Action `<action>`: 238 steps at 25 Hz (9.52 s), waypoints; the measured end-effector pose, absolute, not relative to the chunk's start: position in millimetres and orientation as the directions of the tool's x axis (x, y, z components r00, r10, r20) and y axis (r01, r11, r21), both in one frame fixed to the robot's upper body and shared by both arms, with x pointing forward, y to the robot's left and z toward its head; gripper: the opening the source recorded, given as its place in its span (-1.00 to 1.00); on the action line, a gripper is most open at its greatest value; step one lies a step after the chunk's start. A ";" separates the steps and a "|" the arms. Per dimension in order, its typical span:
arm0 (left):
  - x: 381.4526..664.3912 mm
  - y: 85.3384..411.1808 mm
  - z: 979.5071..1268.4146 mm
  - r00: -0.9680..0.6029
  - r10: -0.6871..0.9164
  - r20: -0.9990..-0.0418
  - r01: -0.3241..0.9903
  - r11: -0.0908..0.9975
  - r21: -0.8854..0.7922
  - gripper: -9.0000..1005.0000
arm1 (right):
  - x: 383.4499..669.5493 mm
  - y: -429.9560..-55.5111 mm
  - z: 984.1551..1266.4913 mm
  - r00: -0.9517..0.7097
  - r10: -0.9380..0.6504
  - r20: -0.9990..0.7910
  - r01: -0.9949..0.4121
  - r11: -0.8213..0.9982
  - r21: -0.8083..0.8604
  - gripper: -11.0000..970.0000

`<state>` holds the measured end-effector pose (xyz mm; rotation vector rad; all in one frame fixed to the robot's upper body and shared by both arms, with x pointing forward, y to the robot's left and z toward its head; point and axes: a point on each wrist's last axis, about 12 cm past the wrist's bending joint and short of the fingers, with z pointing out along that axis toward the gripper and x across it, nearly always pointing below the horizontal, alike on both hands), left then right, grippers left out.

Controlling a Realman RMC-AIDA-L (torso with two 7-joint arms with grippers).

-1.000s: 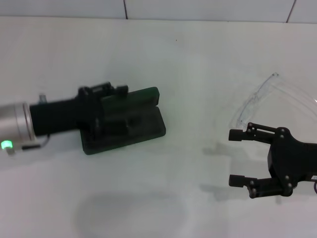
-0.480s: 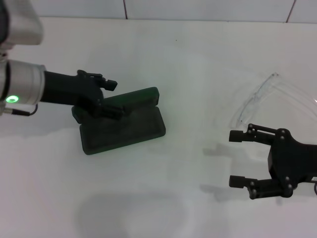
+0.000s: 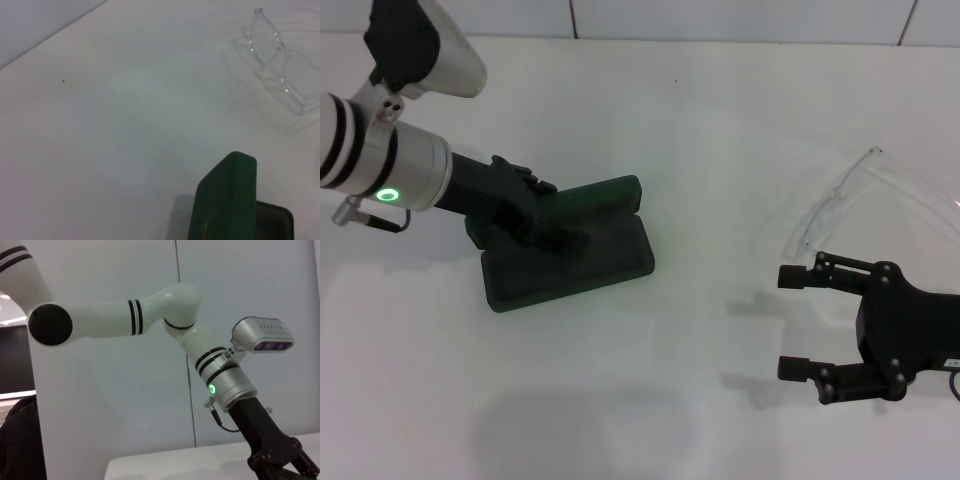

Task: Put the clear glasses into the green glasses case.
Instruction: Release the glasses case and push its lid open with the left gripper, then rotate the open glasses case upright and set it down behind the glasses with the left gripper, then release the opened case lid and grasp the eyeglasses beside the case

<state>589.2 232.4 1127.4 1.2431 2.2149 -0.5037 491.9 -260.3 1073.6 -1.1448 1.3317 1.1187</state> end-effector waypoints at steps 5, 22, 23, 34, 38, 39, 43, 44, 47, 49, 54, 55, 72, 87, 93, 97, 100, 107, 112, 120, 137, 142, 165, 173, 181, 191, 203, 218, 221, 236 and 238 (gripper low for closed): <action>589.4 232.1 1128.7 -0.418 0.663 -0.620 0.865 0.500 -0.049 0.44 | 492.1 -260.3 1073.4 -0.039 -0.056 -0.998 -0.992 0.121 0.032 0.82; 590.6 229.4 1133.6 -0.390 0.676 -0.625 0.874 0.485 -0.021 -0.41 | 492.0 -259.9 1072.1 -0.042 -0.062 -0.997 -0.991 0.126 0.034 0.82; 591.1 229.0 1135.5 -0.384 0.677 -0.628 0.875 0.484 -0.013 -0.46 | 492.0 -259.9 1072.1 -0.042 -0.062 -0.997 -0.991 0.126 0.034 0.82; 591.4 192.6 1147.4 -0.186 0.722 -0.667 0.939 0.331 0.097 -0.56 | 487.2 -258.7 1069.3 -0.042 -0.054 -0.998 -0.991 0.130 0.035 0.82; 592.6 164.9 1145.1 -0.075 0.757 -0.650 0.952 0.247 0.178 -0.54 | 484.9 -257.8 1068.1 -0.042 -0.049 -0.998 -0.991 0.129 0.035 0.82; 593.1 159.2 1145.4 -0.054 0.763 -0.645 0.953 0.232 0.194 -0.53 | 484.2 -257.3 1067.8 -0.039 -0.047 -0.998 -0.991 0.127 0.033 0.82; 594.6 138.4 1147.7 0.020 0.785 -0.619 0.959 0.160 0.234 -0.51 | 480.7 -254.8 1065.6 -0.026 -0.041 -0.999 -0.992 0.124 0.021 0.82; 595.2 132.4 1148.3 0.040 0.791 -0.610 0.960 0.140 0.243 -0.51 | 480.7 -254.8 1065.6 -0.026 -0.041 -0.999 -0.992 0.124 0.021 0.82; 594.7 121.9 1147.7 0.076 0.801 -0.593 0.961 0.101 0.259 -0.49 | 477.4 -254.6 1063.4 -0.016 -0.047 -0.999 -0.993 0.117 0.011 0.82; 594.4 116.2 1147.4 0.098 0.805 -0.585 0.959 0.081 0.272 -0.49 | 476.5 -254.5 1062.7 -0.015 -0.047 -0.999 -0.993 0.116 0.010 0.82; 592.1 105.2 1144.7 0.130 0.810 -0.572 0.954 0.054 0.293 -0.46 | 474.7 -254.5 1061.1 -0.006 -0.051 -0.999 -0.994 0.113 0.000 0.82; 590.8 102.5 1143.2 0.138 0.811 -0.568 0.953 0.047 0.299 -0.46 | 474.5 -254.5 1060.9 -0.004 -0.052 -0.999 -0.994 0.112 -0.002 0.82; 587.6 96.4 1139.0 0.127 0.802 -0.583 0.951 0.068 0.300 -0.37 | 472.7 -255.6 1059.7 -0.006 -0.055 -0.998 -0.993 0.114 -0.001 0.82; 585.7 95.3 1142.4 0.116 0.777 -0.619 0.954 0.086 0.287 -0.29 | 473.1 -255.8 1059.5 -0.006 -0.056 -0.998 -0.993 0.119 0.000 0.81; 581.3 101.0 1156.5 0.055 0.689 -0.723 0.972 0.129 0.197 -0.29 | 473.6 -256.1 1059.6 -0.011 -0.055 -0.998 -0.992 0.124 0.004 0.81; 576.3 111.2 1167.9 -0.016 0.559 -0.829 0.982 0.163 0.091 -0.21 | 474.2 -256.7 1060.1 -0.017 -0.054 -0.998 -0.992 0.127 0.010 0.81; 567.2 126.8 1166.7 -0.047 0.447 -0.893 0.984 0.173 0.035 -0.07 | 477.8 -260.6 1064.4 -0.037 -0.053 -0.998 -0.991 0.133 0.029 0.81; 536.1 184.4 1131.8 -0.082 0.241 -0.967 0.949 0.314 -0.002 0.36 | 507.5 -277.4 1096.8 -0.142 -0.079 -0.987 -0.972 0.199 0.124 0.81; 520.7 222.3 1101.3 -0.148 0.094 -0.985 0.895 0.437 -0.093 0.54 | 540.9 -278.8 1129.5 -0.286 -0.152 -0.946 -0.916 0.335 0.223 0.81; 512.0 246.7 1079.7 -0.191 0.023 -0.981 0.870 0.467 -0.158 0.54 | 588.9 -254.3 1189.5 -0.505 -0.392 -0.769 -0.795 0.558 0.237 0.80; 517.1 244.2 1075.3 -0.174 0.053 -0.983 0.890 0.436 -0.134 0.54 | 626.0 -219.5 1214.8 -0.774 -0.350 -0.528 -0.488 0.861 0.144 0.68; 520.0 243.3 1077.0 -0.172 0.068 -0.983 0.896 0.425 -0.128 0.54 | 624.0 -206.8 1198.7 -0.794 -0.325 -0.514 -0.467 0.867 0.173 0.67; 522.6 239.8 1075.5 -0.172 0.109 -0.979 0.906 0.407 -0.113 0.54 | 627.5 -216.2 1146.4 -0.879 -0.182 -0.440 -0.338 0.889 0.307 0.56; 522.7 240.6 1075.4 -0.171 0.114 -0.979 0.906 0.407 -0.111 0.54 | 630.0 -216.0 1145.8 -0.878 -0.164 -0.449 -0.330 0.888 0.322 0.55; 523.0 240.5 1075.9 -0.166 0.116 -0.979 0.908 0.405 -0.106 0.54 | 628.3 -216.6 1145.6 -0.884 -0.181 -0.432 -0.335 0.888 0.314 0.55; 522.3 241.5 1076.1 -0.166 0.116 -0.979 0.909 0.402 -0.107 0.54 | 620.6 -225.5 1148.9 -0.891 -0.221 -0.396 -0.347 0.894 0.284 0.55; 521.5 241.3 1075.1 -0.180 0.123 -0.976 0.911 0.396 -0.118 0.54 | 610.2 -242.3 1149.3 -0.908 -0.216 -0.360 -0.323 0.907 0.269 0.55; 522.4 236.2 1075.1 -0.182 0.132 -0.974 0.917 0.379 -0.120 0.54 | 615.0 -238.4 1147.0 -0.898 -0.184 -0.399 -0.310 0.908 0.281 0.55; 522.4 235.7 1075.0 -0.181 0.132 -0.975 0.918 0.379 -0.119 0.54 | 615.0 -237.1 1144.1 -0.901 -0.177 -0.396 -0.306 0.907 0.291 0.55; 522.5 234.2 1072.7 -0.183 0.149 -0.972 0.919 0.378 -0.115 0.53 | 615.3 -238.0 1137.4 -0.906 -0.153 -0.395 -0.287 0.907 0.307 0.27; 522.5 234.2 1072.7 -0.183 0.149 -0.972 0.919 0.378 -0.115 0.53 | 615.0 -238.2 1136.5 -0.907 -0.152 -0.392 -0.285 0.907 0.309 0.15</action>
